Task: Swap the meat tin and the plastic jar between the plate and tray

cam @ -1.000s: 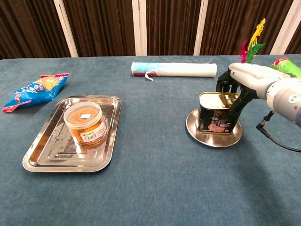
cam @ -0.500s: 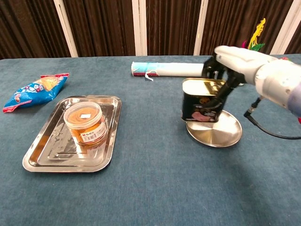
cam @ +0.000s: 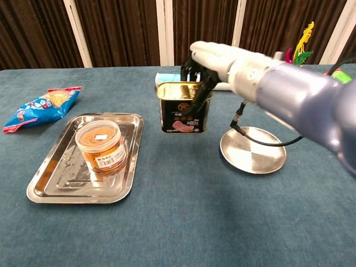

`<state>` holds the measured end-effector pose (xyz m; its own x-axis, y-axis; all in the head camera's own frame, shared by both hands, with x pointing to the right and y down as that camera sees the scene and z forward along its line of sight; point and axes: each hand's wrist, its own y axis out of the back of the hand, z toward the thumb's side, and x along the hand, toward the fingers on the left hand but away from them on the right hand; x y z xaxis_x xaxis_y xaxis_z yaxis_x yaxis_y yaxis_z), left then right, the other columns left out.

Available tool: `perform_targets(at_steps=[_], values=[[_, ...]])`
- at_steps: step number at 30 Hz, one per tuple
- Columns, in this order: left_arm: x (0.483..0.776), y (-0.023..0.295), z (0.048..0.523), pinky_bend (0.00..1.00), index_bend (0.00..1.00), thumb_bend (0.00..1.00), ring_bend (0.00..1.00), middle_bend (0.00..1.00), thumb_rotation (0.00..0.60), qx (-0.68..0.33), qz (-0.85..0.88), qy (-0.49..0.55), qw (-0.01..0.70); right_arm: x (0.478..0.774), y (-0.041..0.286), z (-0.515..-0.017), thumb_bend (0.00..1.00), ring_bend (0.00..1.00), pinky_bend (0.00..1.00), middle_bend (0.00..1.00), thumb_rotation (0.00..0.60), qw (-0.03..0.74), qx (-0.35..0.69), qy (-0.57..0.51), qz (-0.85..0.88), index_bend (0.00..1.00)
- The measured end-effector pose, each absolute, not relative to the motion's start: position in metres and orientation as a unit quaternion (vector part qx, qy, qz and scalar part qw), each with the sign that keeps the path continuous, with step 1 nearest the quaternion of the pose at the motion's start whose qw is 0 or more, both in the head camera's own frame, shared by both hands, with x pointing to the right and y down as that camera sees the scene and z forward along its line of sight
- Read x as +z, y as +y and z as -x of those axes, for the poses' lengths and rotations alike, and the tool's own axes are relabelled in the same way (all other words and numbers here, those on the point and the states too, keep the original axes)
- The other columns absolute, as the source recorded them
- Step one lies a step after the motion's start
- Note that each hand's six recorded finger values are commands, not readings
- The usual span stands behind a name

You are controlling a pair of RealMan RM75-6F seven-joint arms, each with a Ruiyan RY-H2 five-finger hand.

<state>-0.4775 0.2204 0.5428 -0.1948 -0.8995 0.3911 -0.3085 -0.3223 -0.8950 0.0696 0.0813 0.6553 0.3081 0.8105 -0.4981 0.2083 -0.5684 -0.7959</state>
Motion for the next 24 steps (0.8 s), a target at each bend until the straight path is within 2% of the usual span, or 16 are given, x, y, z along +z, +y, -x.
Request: perform_targets(at_steps=[9,17,20,24], values=[[0.537,0.22,0.486,0.0,0.23,0.29,0.0,0.0,0.6,-0.572,0.571,0.531,0.256,0.682,0.086,-0.042,0.22,0.44,0.0,0.56,0.6,0.306,0.482,-0.328,0.753,0.72],[0.537,0.22,0.488,0.0,0.23,0.29,0.0,0.0,0.6,-0.572,0.57,0.532,0.253,0.694,0.087,-0.035,0.22,0.44,0.0,0.56,0.6,0.316,0.486,-0.323,0.748,0.7],[0.538,0.22,0.487,0.0,0.23,0.29,0.0,0.0,0.6,-0.573,0.571,0.531,0.253,0.697,0.087,-0.036,0.19,0.39,0.0,0.47,0.6,0.318,0.486,-0.32,0.748,0.54],[0.539,0.22,0.487,0.0,0.23,0.29,0.0,0.0,0.6,-0.574,0.57,0.53,0.253,0.7,0.09,-0.035,0.04,0.11,0.0,0.16,0.6,0.312,0.48,-0.307,0.76,0.1]])
